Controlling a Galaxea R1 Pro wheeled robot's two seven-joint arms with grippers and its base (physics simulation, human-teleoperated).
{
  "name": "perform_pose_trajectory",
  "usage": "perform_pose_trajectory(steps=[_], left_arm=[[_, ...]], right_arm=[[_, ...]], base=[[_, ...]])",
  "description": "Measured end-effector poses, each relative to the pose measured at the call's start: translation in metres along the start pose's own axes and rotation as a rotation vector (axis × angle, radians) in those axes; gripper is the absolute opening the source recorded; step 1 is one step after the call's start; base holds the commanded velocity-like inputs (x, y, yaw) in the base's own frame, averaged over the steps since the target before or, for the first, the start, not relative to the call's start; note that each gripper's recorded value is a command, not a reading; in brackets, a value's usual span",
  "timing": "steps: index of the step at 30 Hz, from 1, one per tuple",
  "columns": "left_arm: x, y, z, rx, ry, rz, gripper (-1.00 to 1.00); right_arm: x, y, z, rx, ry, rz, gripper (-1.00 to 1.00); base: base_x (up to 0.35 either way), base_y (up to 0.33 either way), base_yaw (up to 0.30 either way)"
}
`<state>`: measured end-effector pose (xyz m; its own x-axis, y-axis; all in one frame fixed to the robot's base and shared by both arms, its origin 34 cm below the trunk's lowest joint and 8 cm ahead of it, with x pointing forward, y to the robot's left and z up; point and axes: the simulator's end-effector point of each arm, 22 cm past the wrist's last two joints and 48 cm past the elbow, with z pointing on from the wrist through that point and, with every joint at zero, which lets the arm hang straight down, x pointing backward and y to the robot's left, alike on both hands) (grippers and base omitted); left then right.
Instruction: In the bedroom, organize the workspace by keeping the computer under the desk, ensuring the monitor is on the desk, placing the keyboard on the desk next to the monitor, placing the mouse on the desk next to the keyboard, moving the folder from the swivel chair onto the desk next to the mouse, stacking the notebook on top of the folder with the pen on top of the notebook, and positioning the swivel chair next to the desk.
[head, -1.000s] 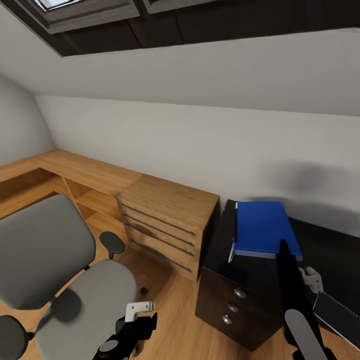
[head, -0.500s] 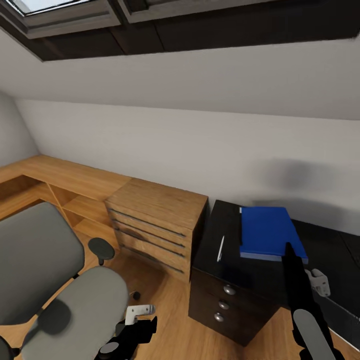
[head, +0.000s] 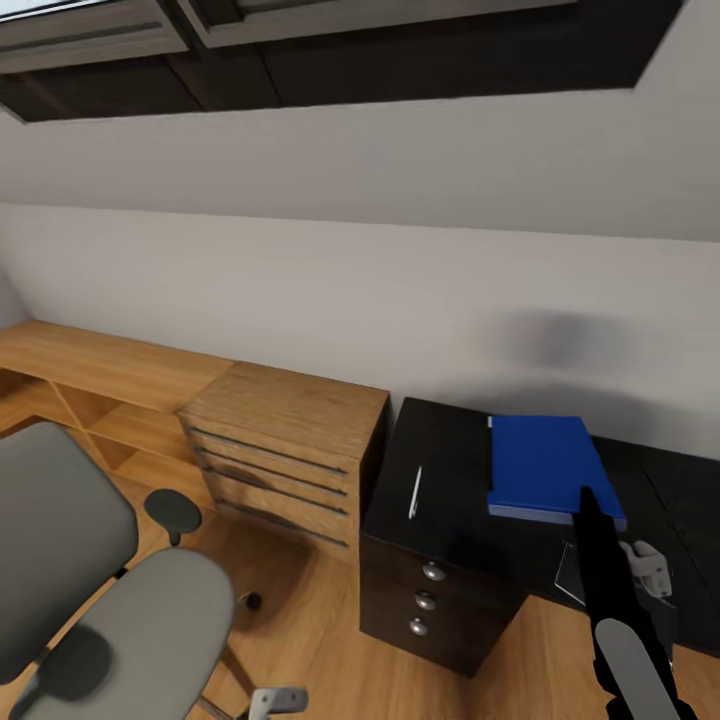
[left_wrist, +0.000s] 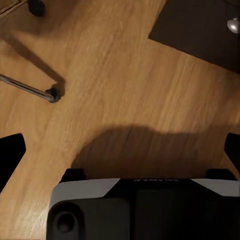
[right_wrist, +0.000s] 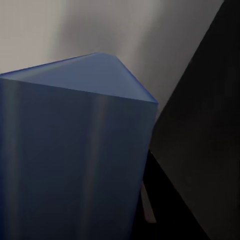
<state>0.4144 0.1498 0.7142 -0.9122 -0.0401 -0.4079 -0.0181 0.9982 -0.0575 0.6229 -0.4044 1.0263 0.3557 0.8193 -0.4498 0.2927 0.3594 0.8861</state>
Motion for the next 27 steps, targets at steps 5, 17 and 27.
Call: perform_pose_trajectory(steps=[5,17,27], left_arm=[[0.004,0.008,0.008,-0.023,-0.076,-0.004,1.00],[0.006,0.020,0.011,-0.044,-0.115,-0.004,1.00],[0.005,0.038,0.012,-0.069,-0.120,0.004,1.00]], right_arm=[[-0.002,-0.002,0.000,0.003,-0.005,-0.001,-1.00],[0.004,-0.015,0.000,0.029,0.005,-0.009,-1.00],[0.004,-0.016,0.000,0.032,0.004,-0.011,-1.00]], base=[[0.000,0.000,-0.268],[0.000,0.000,-0.268],[0.000,0.000,-0.268]])
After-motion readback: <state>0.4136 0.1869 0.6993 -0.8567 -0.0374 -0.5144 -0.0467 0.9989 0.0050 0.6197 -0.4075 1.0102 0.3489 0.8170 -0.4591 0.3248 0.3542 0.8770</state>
